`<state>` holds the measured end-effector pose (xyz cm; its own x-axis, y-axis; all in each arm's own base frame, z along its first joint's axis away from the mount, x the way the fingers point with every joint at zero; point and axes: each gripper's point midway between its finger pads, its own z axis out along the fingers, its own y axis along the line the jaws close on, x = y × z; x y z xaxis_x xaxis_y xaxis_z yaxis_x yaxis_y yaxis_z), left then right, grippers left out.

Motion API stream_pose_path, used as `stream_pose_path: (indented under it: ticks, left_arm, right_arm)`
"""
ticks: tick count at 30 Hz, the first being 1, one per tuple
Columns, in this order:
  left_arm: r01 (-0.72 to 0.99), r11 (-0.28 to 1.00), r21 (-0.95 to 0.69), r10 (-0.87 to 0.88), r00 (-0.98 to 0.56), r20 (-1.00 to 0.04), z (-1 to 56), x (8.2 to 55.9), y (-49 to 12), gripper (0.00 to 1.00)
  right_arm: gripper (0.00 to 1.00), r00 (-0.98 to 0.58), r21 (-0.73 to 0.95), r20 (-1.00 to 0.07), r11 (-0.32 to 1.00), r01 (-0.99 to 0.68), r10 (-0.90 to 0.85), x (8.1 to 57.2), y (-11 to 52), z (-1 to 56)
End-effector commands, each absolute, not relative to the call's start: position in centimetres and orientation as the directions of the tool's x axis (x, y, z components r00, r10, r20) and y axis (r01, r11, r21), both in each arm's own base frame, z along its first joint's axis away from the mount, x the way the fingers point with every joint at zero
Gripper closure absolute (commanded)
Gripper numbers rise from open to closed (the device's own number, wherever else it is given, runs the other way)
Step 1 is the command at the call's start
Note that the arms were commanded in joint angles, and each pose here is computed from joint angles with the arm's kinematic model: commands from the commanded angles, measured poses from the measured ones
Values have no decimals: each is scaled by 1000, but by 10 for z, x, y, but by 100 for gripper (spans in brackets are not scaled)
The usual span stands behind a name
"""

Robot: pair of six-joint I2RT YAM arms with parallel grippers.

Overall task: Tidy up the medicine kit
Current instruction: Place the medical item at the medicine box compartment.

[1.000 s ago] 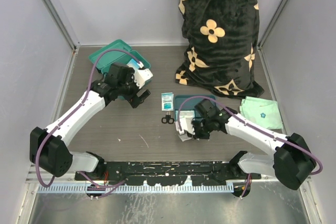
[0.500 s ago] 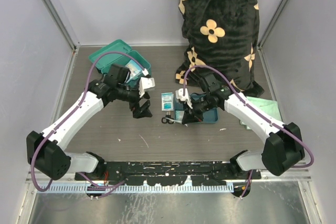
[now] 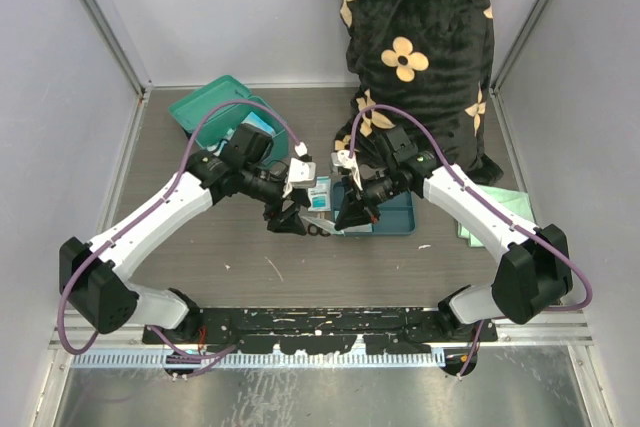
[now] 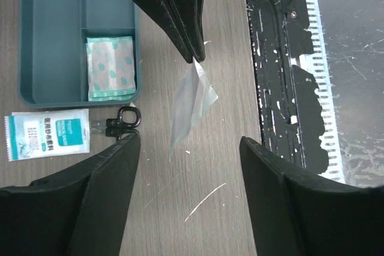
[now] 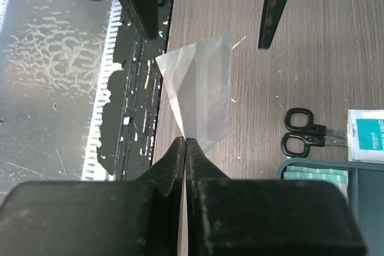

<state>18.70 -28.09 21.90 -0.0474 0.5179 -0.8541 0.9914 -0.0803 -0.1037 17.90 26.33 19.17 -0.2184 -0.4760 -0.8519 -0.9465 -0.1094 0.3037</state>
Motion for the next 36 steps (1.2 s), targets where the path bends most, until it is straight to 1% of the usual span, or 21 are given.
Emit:
stream_pose_path:
  ticks: [1, 5, 11, 15, 16, 18, 21, 24, 27, 28, 29, 32, 33, 36]
  left_arm:
    - [987, -120, -105, 465, -38, -885, 237, 186, -297, 34]
    - [984, -131, -121, 471, -46, -881, 232, 183, -300, 45]
    - [981, -124, -147, 463, -74, -883, 231, 184, -305, 73]
    - [984, -97, -151, 467, -89, -880, 232, 188, -306, 96]
    - [984, -88, -152, 468, -94, -879, 232, 190, -306, 100]
    - [985, -61, -161, 458, -116, -881, 235, 195, -305, 100]
    - [982, 0, -188, 413, -171, -894, 245, 209, -301, 100]
    - [966, 67, -250, 329, -258, -908, 263, 224, -295, 100]
    - [951, 127, -281, 237, -305, -922, 281, 242, -290, 100]
    - [945, 145, -294, 216, -320, -923, 285, 247, -288, 100]
    - [940, 157, -304, 199, -332, -922, 289, 250, -287, 100]
    - [924, 178, -338, 148, -364, -919, 301, 258, -286, 100]
    - [916, 179, -358, 130, -383, -915, 305, 259, -287, 100]
    - [886, 184, -426, 76, -445, -892, 313, 263, -291, 100]
  right_arm:
    - [98, -224, 306, -885, -146, -941, -409, 179, 272, 221]
    - [98, -227, 305, -888, -140, -942, -401, 180, 273, 224]
    - [97, -245, 319, -884, -130, -939, -398, 182, 275, 222]
    - [95, -267, 330, -884, -107, -938, -383, 188, 276, 223]
    - [94, -272, 330, -885, -97, -939, -379, 190, 275, 224]
    - [92, -286, 334, -884, -71, -940, -369, 197, 273, 227]
    - [79, -305, 336, -888, -32, -941, -344, 212, 267, 236]
    - [64, -314, 332, -901, -10, -943, -298, 225, 258, 251]
    - [47, -326, 332, -911, 20, -943, -253, 235, 255, 262]
    - [44, -323, 325, -917, 30, -945, -234, 239, 256, 266]
    - [41, -363, 358, -907, 64, -932, -214, 242, 257, 269]
    - [32, -361, 336, -923, 176, -925, -133, 262, 259, 280]
    - [31, -374, 346, -922, 220, -912, -97, 269, 259, 285]
    - [29, -373, 348, -927, 261, -900, -50, 278, 260, 297]
